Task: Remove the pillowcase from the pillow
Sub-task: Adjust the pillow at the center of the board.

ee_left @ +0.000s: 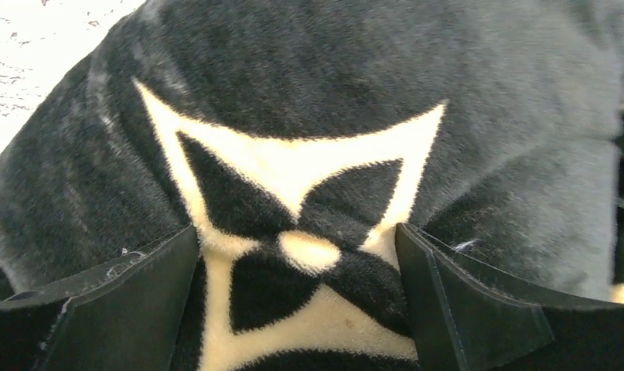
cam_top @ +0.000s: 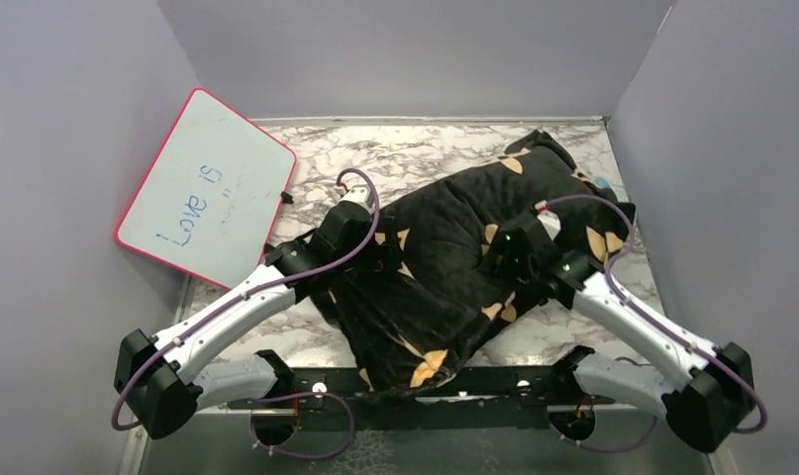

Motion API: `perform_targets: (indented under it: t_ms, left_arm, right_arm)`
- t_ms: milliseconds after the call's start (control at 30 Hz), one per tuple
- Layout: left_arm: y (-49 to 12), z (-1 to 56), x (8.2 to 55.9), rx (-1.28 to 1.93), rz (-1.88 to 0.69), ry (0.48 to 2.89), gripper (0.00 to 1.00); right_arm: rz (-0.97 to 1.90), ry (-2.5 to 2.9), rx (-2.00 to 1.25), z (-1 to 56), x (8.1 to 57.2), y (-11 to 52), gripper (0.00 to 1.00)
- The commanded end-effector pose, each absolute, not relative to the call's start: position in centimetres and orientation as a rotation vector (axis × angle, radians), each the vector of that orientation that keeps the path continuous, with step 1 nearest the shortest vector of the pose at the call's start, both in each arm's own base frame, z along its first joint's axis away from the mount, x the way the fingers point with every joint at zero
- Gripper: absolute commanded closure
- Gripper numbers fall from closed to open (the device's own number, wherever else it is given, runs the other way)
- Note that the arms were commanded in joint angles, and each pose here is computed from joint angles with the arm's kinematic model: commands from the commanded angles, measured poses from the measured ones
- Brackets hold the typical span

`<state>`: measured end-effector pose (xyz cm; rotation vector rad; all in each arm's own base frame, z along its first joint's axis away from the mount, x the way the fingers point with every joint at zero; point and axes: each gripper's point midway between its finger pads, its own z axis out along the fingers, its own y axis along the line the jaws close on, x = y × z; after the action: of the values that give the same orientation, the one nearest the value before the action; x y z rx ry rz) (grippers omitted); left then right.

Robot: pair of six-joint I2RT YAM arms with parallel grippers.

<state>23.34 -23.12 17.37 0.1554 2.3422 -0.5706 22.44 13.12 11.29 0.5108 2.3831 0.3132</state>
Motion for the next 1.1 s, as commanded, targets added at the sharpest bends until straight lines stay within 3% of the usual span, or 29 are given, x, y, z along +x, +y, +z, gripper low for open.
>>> perform_targets:
  t_ms: [0,200,300,333,433,533,667,767,1067]
  left_arm:
    - [-23.3,18.4,22.0,0.058,-0.730,2.314,0.06]
    - [-24.4,18.1,21.0,0.065,-0.866,2.300,0.37]
    - [-26.2,18.6,19.6,0.187,-1.028,2.256,0.38]
    - [-26.4,19.3,19.5,0.202,-1.052,2.235,0.37]
    - [-24.9,21.5,20.3,0.156,-0.973,2.176,0.14]
    - [-21.5,23.6,21.6,0.020,-0.794,2.130,0.03]
    - [-17.5,24.7,22.3,-0.176,-0.610,2.122,0.01]
    - [-15.2,24.1,22.1,-0.283,-0.498,2.144,0.01]
    - [-11.9,21.6,20.5,-0.422,-0.368,2.187,0.01]
  right_arm:
    - [0.355,2.515,0.201,9.9,24.9,17.2,0.17]
    - [0.364,2.359,-0.119,15.1,31.4,19.7,0.12]
    - [0.314,2.387,-0.049,16.2,34.2,18.1,0.10]
    - [0.282,2.400,0.002,16.6,34.7,17.0,0.09]
    - [0.120,2.370,0.117,19.6,34.5,13.8,0.09]
    - [0.354,2.276,-0.090,23.1,31.7,15.9,0.09]
    - [0.863,2.055,-0.423,26.9,25.4,21.2,0.14]
    - [1.048,1.994,-0.607,27.2,21.4,23.7,0.20]
    - [0.842,1.694,-1.130,26.6,14.7,32.7,0.20]
